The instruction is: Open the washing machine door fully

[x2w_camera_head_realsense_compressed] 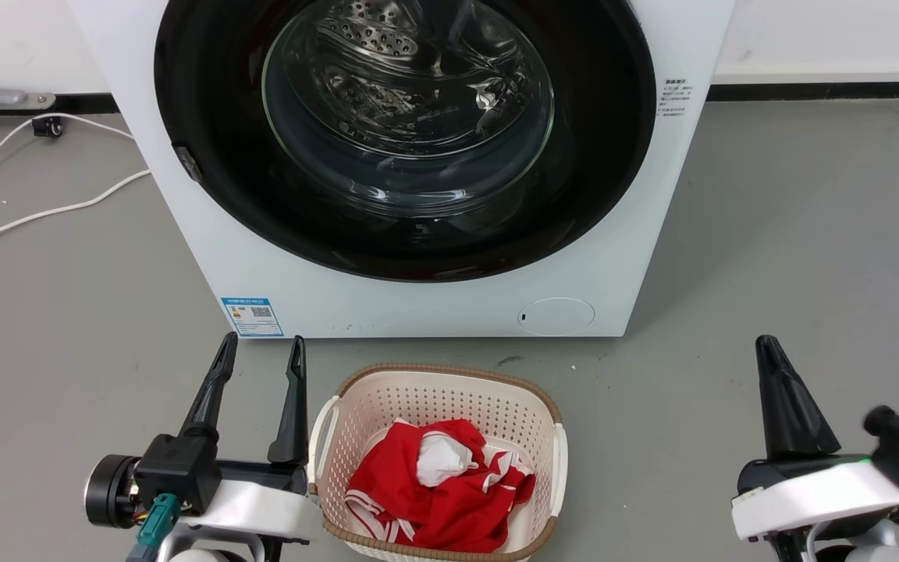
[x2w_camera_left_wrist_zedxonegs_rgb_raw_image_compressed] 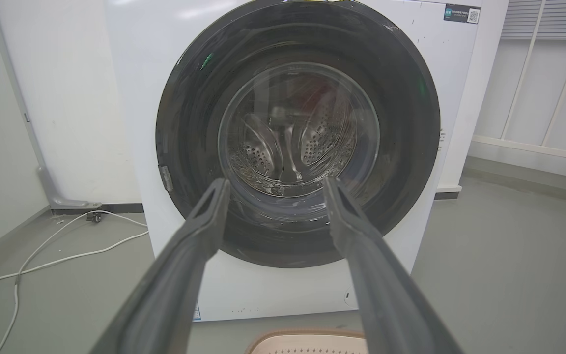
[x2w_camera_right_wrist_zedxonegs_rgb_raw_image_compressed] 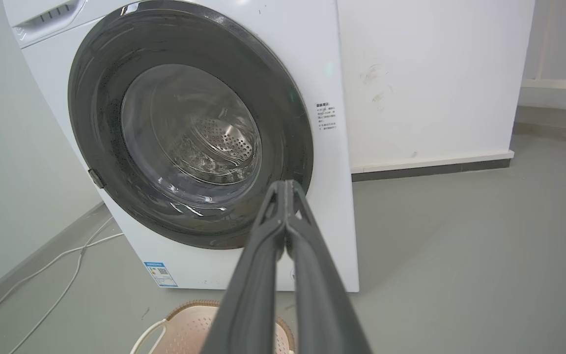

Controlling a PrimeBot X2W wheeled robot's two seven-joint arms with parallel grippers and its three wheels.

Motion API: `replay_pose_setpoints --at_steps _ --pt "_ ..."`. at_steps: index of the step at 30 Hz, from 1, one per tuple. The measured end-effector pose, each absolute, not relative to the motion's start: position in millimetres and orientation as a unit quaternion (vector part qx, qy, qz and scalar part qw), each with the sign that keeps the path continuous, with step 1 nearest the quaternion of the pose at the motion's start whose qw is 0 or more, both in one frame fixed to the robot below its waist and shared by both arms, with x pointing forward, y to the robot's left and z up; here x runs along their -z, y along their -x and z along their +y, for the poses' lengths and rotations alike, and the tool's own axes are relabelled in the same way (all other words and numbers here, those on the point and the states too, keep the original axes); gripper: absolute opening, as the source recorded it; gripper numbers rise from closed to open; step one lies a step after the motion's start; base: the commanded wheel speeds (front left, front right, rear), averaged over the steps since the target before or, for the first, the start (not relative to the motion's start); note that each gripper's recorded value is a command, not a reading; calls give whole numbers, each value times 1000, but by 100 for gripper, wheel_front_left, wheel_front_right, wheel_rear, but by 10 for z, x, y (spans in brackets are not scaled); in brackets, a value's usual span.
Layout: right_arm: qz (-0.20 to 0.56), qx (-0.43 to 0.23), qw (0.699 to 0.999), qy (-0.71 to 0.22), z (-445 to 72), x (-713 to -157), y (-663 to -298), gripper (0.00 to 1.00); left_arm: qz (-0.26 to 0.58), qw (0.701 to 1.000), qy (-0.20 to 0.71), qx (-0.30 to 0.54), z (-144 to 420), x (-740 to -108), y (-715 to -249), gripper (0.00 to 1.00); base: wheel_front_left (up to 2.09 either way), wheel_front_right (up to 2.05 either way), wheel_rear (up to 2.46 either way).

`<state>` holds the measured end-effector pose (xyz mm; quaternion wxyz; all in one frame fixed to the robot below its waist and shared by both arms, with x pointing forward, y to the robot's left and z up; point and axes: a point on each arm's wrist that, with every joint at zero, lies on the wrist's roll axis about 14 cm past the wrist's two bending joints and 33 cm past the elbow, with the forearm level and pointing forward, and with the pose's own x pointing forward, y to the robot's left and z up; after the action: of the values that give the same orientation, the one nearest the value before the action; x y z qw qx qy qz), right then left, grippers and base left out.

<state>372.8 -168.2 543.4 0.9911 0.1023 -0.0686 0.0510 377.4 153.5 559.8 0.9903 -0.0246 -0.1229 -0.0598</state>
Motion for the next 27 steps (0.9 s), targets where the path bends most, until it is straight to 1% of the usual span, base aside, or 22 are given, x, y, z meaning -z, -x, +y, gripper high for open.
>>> replay_pose_setpoints --at_steps 2,6,7,8,9,11,15,16,17,21,23,24,27 --pt "-74 -44 982 -169 -1710 -5427 -3725 0 -123 990 25 60 1536 -5600 -3775 100 0 0 0" --pt "-90 -29 958 -271 -1762 -5436 -3746 0 -123 990 29 56 1547 -5602 -3779 100 0 0 0" --pt "-90 -29 958 -271 -1762 -5436 -3746 0 -123 990 29 56 1547 -5602 -3779 100 0 0 0" --pt "-99 -24 946 -308 -1790 -5467 -3764 0 -123 990 30 56 1550 -5601 -3781 100 0 0 0" --pt "-110 -11 914 -389 -1848 -5487 -3790 0 -123 990 32 55 1556 -5599 -3784 100 0 0 0" --pt "-115 8 860 -497 -1921 -5461 -3815 0 -123 991 33 53 1562 -5594 -3791 100 0 0 0" --pt "-131 32 747 -651 -2053 -5492 -3943 0 -124 990 34 51 1567 -5598 -3835 100 0 0 0" --pt "-148 38 687 -711 -2157 -5574 -4086 0 -124 990 38 52 1560 -5593 -3887 100 0 0 0" --pt "-152 41 672 -723 -2190 -5590 -4138 0 -122 990 38 52 1556 -5581 -3902 100 0 0 0" --pt "-150 36 637 -755 -2265 -5648 -4400 0 -121 990 38 54 1545 -5570 -3981 100 0 0 0" --pt "-144 28 636 -758 -2315 -5699 -4552 0 -120 990 39 56 1539 -5555 -4011 100 0 0 0" --pt "-144 28 636 -758 -2315 -5699 -4552 0 -120 990 39 56 1539 -5555 -4011 100 0 0 0" --pt "-128 12 643 -755 -2341 -5781 -4790 0 -121 990 39 56 1548 -5558 -4055 100 0 0 0"
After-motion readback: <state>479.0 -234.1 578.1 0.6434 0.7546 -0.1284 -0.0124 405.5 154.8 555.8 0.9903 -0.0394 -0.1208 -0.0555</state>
